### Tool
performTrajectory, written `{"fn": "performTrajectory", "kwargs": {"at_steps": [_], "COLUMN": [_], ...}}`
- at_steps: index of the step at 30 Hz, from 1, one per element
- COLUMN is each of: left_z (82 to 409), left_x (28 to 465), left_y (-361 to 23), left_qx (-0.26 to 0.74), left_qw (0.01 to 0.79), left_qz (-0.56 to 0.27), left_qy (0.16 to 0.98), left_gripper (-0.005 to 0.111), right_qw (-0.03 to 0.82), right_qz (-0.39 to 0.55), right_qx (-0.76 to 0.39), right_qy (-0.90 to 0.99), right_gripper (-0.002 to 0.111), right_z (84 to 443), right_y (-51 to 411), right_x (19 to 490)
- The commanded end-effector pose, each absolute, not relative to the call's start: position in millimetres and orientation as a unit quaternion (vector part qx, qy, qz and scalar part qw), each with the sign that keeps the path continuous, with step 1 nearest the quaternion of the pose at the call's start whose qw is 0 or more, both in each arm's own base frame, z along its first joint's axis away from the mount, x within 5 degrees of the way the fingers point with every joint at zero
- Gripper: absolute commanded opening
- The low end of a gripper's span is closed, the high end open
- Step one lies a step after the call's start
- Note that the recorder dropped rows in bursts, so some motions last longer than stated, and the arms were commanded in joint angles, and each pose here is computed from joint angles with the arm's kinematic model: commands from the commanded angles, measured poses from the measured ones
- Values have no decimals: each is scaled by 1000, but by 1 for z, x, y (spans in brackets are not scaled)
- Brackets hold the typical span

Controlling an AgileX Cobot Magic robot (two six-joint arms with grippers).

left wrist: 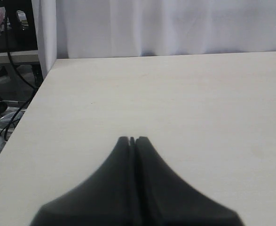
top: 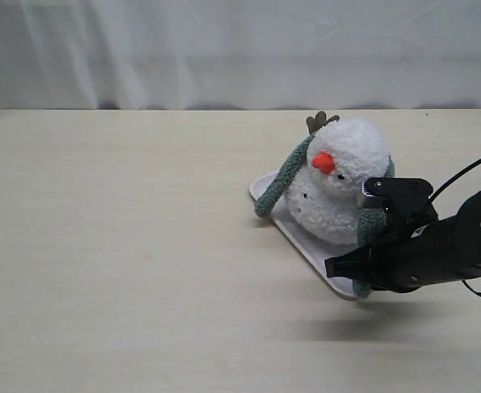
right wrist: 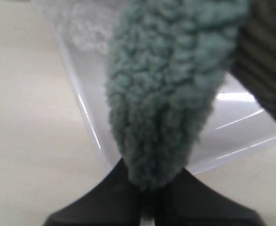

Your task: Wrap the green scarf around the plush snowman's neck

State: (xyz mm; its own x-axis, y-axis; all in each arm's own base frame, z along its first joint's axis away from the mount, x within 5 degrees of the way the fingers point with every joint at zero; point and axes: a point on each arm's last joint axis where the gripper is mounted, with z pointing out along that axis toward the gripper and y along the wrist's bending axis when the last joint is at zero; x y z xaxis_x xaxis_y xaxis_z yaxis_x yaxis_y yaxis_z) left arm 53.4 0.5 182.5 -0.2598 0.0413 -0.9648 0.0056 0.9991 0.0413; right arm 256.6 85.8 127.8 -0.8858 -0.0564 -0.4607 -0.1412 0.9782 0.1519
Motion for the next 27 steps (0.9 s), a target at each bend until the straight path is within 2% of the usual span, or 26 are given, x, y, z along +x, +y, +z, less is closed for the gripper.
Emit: {"fn": "performTrajectory", "kwargs": {"at_steps": [1,5,12,16,20,27], "left_z": [183,183,183,183,183,183], "left_x": [54,54,54,54,54,54], "left_y": [0,0,0,0,0,0], "left_qx": [14,14,14,14,14,14], "left_qw": [615,615,613,613,613,613], "left_qz": [14,14,14,14,14,14], "left_qy": [789,789,790,790,790,790], "left_gripper": [0,0,0,0,0,0], "right_qw": [235,238,292,290,272,320], "right_qz": [93,114,150,169,174,155], "right_qx": [-74,-83,-33,0,-24,-36], "right_qy": [965,961,944,942,946,934], "right_gripper": [4,4,4,4,4,4], "right_z": [134,153,182,183,174,171], "right_y": [88,93,99,101,114,128], "right_x": [256,260,274,275,271,275]}}
